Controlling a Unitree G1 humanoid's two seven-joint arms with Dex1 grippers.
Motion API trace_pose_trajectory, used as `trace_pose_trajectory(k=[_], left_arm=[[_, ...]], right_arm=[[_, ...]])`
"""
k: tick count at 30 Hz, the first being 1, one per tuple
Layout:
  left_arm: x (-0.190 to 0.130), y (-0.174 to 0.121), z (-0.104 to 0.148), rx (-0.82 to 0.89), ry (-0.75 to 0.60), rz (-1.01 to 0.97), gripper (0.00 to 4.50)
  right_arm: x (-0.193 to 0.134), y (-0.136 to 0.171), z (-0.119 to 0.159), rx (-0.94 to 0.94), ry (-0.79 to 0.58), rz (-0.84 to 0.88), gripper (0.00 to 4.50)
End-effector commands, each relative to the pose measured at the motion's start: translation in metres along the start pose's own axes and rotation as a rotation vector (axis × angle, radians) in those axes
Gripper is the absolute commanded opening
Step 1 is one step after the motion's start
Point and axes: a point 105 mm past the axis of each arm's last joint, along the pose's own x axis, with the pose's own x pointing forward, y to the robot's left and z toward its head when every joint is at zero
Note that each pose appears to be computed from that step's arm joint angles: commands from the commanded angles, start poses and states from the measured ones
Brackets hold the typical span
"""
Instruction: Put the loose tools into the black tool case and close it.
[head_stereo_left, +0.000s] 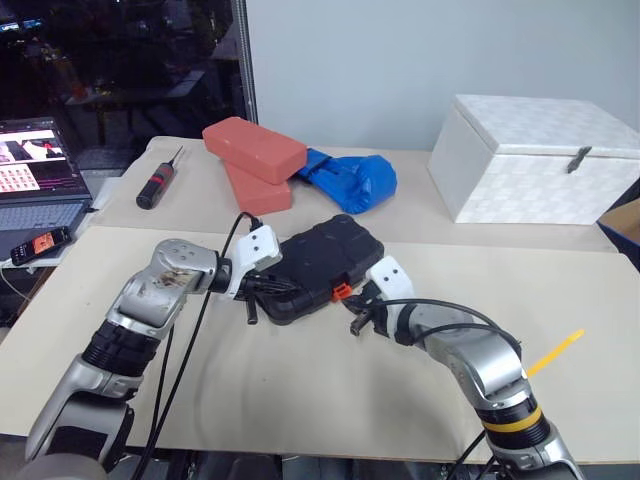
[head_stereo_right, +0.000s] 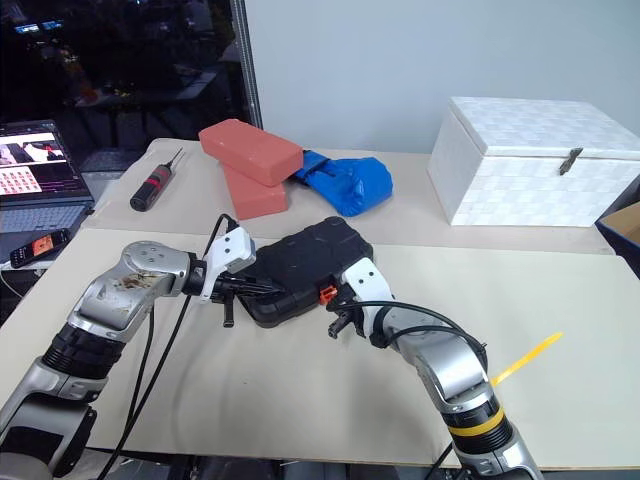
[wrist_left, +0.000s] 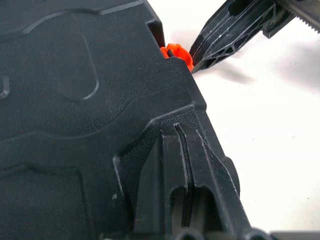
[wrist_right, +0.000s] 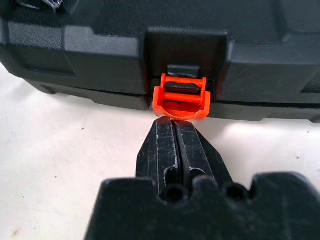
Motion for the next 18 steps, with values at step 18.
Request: trace_pose_trajectory(k=[18], left_arm=[[0.018, -0.022, -0.044, -0.103, 0.126, -0.074, 0.00]], right_arm=[[-0.018, 0.001, 0.051, -0.052, -0.251, -0.046, 0.02]])
